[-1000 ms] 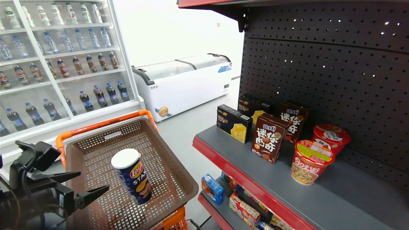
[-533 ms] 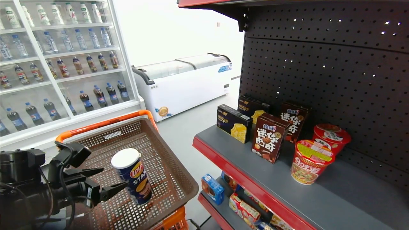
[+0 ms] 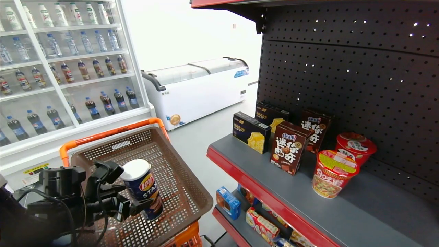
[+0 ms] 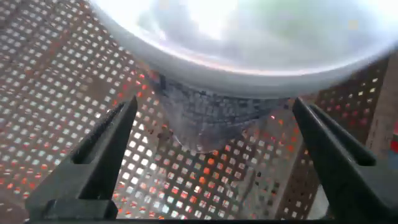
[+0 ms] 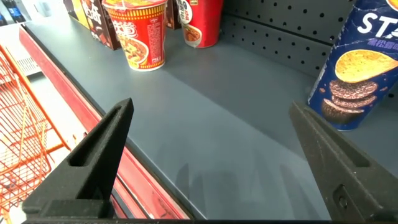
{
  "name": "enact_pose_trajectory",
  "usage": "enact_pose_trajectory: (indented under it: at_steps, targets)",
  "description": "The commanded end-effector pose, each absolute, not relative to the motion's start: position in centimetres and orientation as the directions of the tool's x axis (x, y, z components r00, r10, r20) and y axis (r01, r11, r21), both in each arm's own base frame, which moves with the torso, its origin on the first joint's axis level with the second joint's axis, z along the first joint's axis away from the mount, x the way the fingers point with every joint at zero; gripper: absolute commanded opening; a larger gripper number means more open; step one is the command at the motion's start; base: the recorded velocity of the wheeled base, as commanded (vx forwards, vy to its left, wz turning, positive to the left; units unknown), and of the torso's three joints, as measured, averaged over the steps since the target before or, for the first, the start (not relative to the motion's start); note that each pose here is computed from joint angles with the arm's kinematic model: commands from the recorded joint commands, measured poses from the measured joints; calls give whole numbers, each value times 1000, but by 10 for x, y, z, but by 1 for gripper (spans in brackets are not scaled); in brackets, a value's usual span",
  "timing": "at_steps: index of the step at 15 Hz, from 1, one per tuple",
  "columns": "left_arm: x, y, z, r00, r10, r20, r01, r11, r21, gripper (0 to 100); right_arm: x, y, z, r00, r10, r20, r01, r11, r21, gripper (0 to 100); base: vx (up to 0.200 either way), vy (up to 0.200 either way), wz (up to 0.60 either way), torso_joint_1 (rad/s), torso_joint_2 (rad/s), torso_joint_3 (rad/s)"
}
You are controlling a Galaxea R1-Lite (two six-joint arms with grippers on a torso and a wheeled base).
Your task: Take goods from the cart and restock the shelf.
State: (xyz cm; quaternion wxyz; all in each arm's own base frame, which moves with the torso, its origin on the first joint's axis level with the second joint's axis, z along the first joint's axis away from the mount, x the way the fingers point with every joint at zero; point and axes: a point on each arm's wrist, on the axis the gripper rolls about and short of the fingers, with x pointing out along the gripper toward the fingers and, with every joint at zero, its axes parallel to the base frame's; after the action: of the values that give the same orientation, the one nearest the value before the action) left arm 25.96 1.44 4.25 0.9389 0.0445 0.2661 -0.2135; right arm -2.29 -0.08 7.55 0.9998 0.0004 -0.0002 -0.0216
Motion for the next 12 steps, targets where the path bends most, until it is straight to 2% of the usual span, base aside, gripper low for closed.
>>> enact_pose_trajectory:
  at_steps: [1, 8, 9, 12]
  targets:
    - [268, 10, 24, 737, -395, -549, 442, 896, -52, 100, -23, -1, 75, 999, -43, 0, 43, 999, 0, 100, 0, 0, 0, 0, 0, 0]
    - [285, 3, 15, 735, -416, -536, 468, 882, -43, 100, -23, -1, 75, 999, -43, 0, 43, 999, 0, 100, 0, 0, 0, 0, 0, 0]
    - [292, 3, 16, 744, -410, -528, 465, 885, -32, 0, -23, -1, 75, 999, -43, 0, 43, 999, 0, 100, 0, 0, 0, 0, 0, 0]
    - [292, 3, 17, 759, -373, -533, 437, 900, -7, 0, -23, -1, 75, 999, -43, 0, 43, 999, 2, 100, 0, 0, 0, 0, 0, 0]
